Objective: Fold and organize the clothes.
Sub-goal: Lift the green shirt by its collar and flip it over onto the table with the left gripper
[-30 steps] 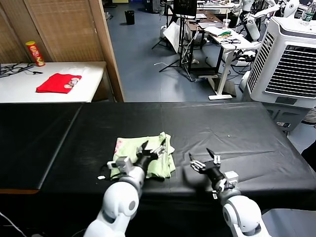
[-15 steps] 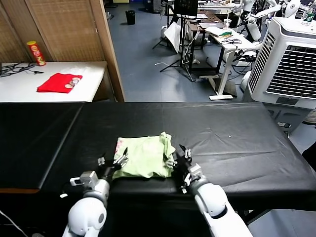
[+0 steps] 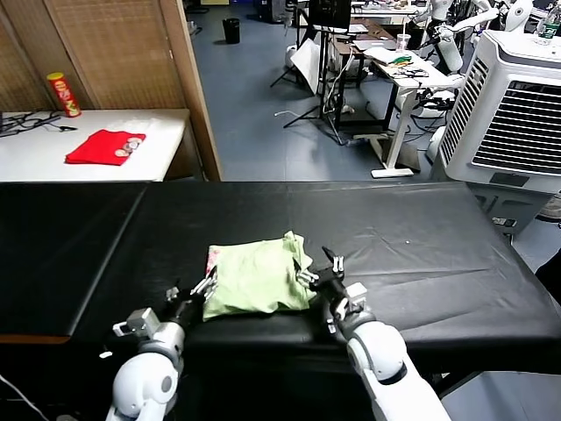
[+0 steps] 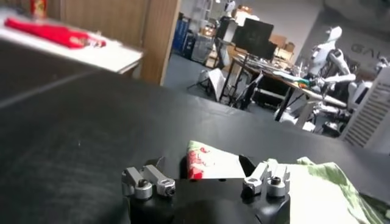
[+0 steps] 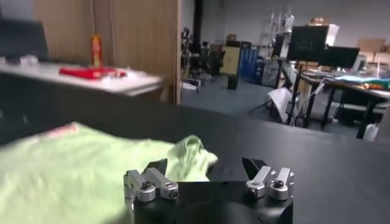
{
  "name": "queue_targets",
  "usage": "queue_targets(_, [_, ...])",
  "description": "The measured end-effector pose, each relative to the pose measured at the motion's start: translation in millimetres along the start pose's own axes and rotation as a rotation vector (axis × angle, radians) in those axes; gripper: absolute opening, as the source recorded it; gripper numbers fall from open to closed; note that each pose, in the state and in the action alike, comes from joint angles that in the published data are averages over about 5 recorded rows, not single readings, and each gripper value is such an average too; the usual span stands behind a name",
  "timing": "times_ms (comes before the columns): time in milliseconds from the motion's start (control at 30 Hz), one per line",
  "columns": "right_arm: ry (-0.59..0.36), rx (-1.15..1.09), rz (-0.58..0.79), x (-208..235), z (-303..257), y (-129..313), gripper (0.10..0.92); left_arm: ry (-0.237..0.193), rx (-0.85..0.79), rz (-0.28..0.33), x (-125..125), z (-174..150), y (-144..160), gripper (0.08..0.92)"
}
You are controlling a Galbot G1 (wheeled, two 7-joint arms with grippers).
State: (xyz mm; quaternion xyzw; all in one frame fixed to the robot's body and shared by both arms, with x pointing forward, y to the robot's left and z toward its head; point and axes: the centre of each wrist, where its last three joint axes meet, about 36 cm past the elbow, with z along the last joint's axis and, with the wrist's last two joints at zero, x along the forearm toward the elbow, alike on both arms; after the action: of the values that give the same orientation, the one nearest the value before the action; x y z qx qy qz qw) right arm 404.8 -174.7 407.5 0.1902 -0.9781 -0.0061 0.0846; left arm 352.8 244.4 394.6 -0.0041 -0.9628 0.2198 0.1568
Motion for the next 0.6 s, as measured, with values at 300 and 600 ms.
queue_targets(300, [-0.053,-0.018,0.002,22,-19,0,0.798,0.028,0.138,0.020,-7,16,1,0.782])
queue_targets(600, [-0.057,-0.023,0.013,27,-19,-1,0.798,0.046,0.179,0.018,-11,20,3,0.377])
